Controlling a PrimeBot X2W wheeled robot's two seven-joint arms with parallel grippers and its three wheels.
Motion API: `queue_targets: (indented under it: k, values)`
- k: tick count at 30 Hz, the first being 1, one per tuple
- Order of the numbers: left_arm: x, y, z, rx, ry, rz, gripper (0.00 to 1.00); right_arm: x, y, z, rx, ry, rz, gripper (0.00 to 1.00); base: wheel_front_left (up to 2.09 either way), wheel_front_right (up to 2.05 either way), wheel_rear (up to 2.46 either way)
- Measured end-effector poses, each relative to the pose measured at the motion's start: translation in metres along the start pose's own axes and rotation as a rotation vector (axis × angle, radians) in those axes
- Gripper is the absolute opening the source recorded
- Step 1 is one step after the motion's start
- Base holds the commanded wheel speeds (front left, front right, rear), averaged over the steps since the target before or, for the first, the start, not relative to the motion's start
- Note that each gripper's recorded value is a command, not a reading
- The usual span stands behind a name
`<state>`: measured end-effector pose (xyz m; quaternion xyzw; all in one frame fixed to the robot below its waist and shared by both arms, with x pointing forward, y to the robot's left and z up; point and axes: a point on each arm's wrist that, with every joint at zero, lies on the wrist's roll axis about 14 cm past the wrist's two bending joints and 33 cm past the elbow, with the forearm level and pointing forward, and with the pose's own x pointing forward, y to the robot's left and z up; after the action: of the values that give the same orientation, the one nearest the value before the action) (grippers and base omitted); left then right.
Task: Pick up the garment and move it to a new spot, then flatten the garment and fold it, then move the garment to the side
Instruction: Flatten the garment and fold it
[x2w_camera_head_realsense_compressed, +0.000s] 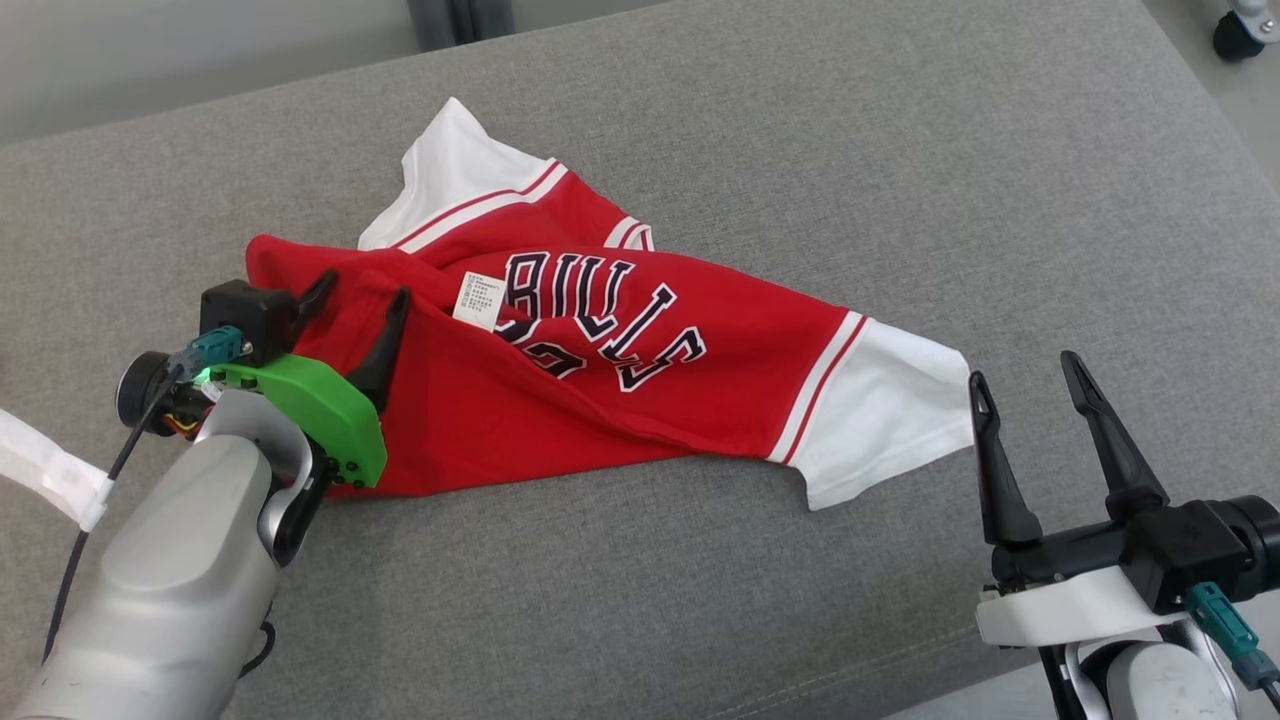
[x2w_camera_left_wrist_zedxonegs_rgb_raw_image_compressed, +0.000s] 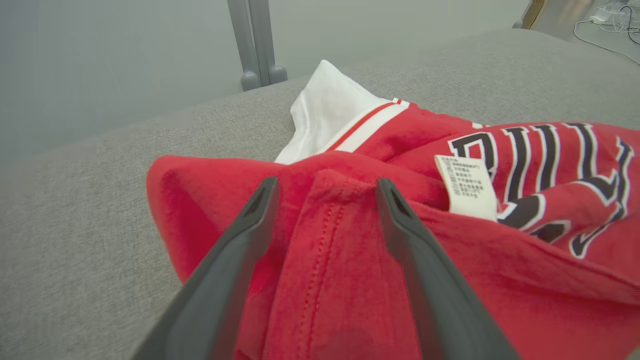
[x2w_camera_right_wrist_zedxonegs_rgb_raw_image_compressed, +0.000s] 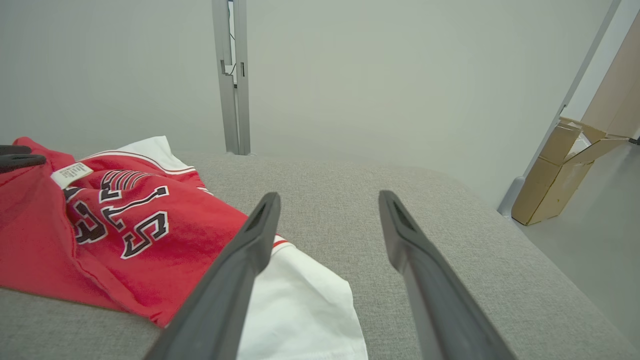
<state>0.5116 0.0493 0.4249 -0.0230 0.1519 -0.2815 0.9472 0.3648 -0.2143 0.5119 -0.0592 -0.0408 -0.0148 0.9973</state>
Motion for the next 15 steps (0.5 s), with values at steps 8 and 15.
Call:
queue_targets:
  k: [8, 15]
  values:
    - [0.0041, -0.0042, -0.0056, 0.017, 0.027, -0.034, 1.0, 0.0001, -0.0003, -0.0032, 0.005, 0.01, -0.002, 1.0, 0.0, 0.0, 0.0]
    - [0.0078, -0.0074, -0.004, 0.027, 0.024, -0.056, 0.34, -0.0009, -0.0027, -0.0052, 0.008, 0.016, -0.01, 1.0, 0.0, 0.0, 0.0]
